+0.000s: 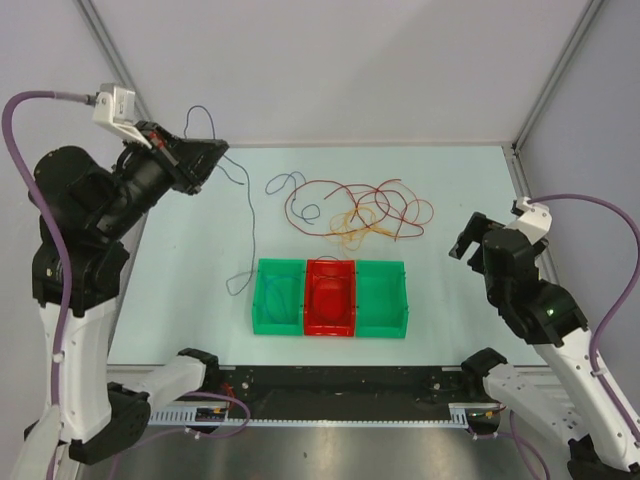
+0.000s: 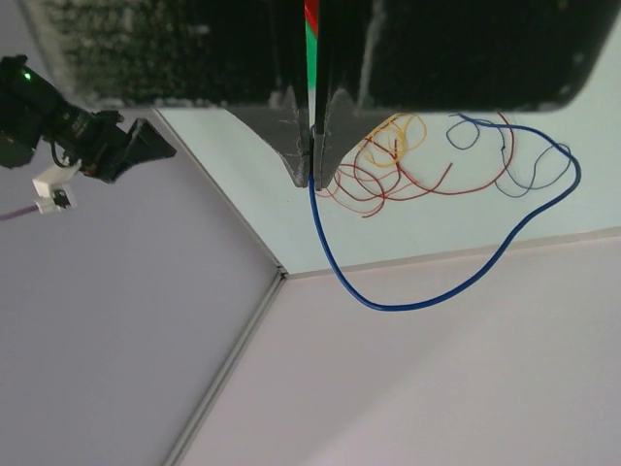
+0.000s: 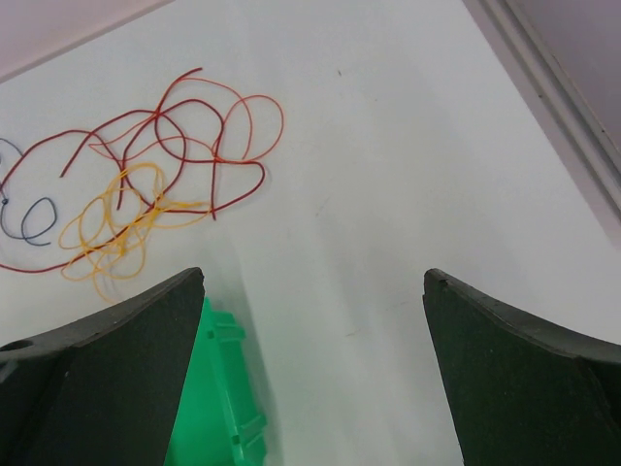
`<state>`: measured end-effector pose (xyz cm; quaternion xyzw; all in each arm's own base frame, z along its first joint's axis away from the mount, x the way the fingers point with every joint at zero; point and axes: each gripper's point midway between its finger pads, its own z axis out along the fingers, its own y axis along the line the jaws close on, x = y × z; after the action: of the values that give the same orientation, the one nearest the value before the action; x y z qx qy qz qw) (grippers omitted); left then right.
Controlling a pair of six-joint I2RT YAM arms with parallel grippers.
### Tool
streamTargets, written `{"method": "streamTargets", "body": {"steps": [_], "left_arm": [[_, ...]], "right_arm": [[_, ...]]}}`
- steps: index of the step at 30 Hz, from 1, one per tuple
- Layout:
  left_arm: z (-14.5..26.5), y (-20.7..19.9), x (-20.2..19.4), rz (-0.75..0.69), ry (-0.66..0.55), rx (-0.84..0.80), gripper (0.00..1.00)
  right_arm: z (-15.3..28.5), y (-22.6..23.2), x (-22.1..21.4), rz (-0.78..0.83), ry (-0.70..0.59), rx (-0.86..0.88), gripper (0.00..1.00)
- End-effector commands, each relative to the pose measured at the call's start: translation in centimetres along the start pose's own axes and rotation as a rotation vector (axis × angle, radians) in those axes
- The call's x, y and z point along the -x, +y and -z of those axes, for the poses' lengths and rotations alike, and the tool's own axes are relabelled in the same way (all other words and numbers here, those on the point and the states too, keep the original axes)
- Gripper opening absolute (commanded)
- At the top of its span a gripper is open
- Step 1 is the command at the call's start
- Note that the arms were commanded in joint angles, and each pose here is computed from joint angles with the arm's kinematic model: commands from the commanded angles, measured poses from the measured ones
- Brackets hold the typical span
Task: Untangle the cables
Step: Pick up the cable from the cable, then place the cable in the bin.
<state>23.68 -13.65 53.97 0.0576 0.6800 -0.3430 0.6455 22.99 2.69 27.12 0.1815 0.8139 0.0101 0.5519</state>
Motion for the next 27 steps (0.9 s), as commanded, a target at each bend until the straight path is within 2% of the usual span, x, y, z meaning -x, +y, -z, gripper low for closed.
{"method": "streamTargets", "body": {"steps": [1, 8, 11, 16, 23, 27], "left_arm": [[1.9, -1.8, -1.7, -0.005, 0.033, -0.092, 0.00], [2.3, -0.7, -5.8, 0.025, 0.100, -0.093, 0.00], [2.2, -1.2, -6.0, 0.039, 0.113, -0.120, 0.00], [3.4, -3.2, -2.6, 0.012, 0.030, -0.157, 0.00], [4.4, -7.7, 2.6, 0.005, -0.048, -0.309, 0.00], [4.8, -9.2, 4.0, 0.014, -0.076, -0.368, 0.00]], "right_arm": [[-0.2, -1.4, 0.9, -0.008, -0.030, -0.099, 1.00], [-1.3, -0.2, -0.2, 0.046, 0.029, -0.076, 0.96], [-1.6, 0.2, -0.5, 0.059, 0.044, -0.066, 0.95], [-2.1, 0.5, -0.8, 0.074, 0.063, -0.061, 0.94], [-2.2, 0.7, -1.0, 0.080, 0.069, -0.057, 0.93], [-2.3, 0.8, -1.0, 0.082, 0.072, -0.055, 0.93]]}}
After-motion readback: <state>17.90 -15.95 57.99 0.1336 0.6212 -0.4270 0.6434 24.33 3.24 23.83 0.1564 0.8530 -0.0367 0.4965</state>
